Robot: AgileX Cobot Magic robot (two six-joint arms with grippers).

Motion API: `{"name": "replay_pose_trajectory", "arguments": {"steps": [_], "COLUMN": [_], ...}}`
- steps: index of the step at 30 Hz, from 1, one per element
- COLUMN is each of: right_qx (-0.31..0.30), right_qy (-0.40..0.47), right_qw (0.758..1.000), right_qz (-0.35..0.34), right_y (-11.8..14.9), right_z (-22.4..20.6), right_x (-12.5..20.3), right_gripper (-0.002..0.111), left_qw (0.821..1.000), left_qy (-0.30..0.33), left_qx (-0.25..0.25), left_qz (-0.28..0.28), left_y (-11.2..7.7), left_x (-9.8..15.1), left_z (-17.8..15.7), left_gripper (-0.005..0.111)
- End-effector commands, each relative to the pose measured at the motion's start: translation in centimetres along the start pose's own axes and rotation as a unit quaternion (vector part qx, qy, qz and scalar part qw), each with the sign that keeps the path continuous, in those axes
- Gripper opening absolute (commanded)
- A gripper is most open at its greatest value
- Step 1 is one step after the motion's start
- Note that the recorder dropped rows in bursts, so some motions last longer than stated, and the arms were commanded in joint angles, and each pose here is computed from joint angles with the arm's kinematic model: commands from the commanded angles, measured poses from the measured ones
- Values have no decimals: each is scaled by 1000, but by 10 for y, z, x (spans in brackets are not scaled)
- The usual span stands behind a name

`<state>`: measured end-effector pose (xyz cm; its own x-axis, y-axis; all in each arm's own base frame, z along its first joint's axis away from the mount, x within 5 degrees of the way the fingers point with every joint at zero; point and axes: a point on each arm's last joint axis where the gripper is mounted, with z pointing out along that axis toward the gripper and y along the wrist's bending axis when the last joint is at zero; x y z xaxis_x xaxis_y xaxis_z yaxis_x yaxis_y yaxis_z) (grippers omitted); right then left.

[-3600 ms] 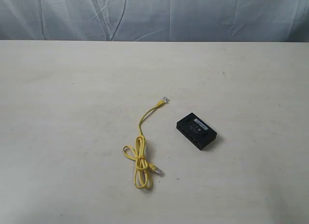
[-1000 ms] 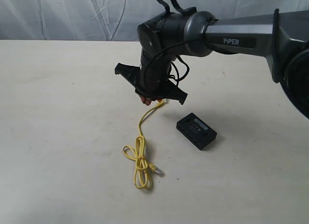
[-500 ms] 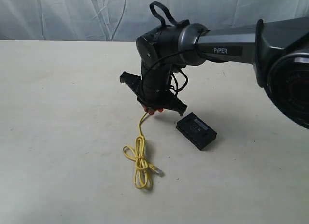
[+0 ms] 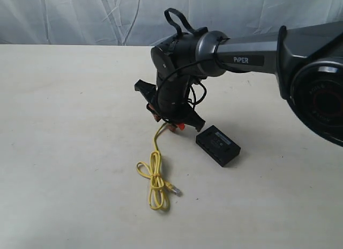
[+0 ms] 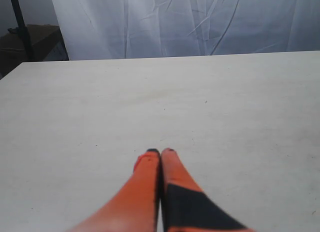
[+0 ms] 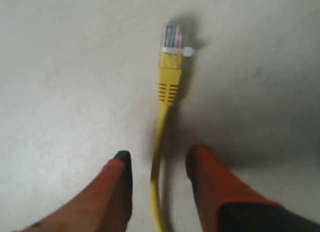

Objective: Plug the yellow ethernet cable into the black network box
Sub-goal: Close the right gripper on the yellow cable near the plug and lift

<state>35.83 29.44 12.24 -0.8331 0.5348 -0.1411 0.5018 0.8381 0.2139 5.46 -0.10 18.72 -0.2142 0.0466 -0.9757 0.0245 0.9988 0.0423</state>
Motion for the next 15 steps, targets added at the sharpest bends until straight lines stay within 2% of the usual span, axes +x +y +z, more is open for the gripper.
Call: {"name": "replay_pose_trajectory", "arguments": {"steps": [1, 7, 9, 12, 15], "right_qx": [-1, 6, 8, 14, 14], "right_qy": [-1, 5, 8, 21, 28], "right_qw": [1000, 1000, 1000, 999, 999], "right_qz": [1, 5, -6, -25, -42], "right_y": [1, -1, -1, -2, -2], "right_z": [6, 11, 11, 11, 9], "right_x": [0, 1, 2, 4, 5], "right_gripper": [39, 39, 28, 0, 0], "left_qw": [1000, 1000, 1000, 1000, 1000], "left_qy": [-7, -7, -7, -7, -7], "left_qx": [-4, -4, -4, -4, -4], "left_qz": [2, 2, 2, 2, 2], "left_y": [0, 0, 0, 0, 0], "left_x": [0, 0, 0, 0, 0], "left_z": [0, 0, 0, 0, 0], "left_gripper": [0, 0, 0, 0, 0]}}
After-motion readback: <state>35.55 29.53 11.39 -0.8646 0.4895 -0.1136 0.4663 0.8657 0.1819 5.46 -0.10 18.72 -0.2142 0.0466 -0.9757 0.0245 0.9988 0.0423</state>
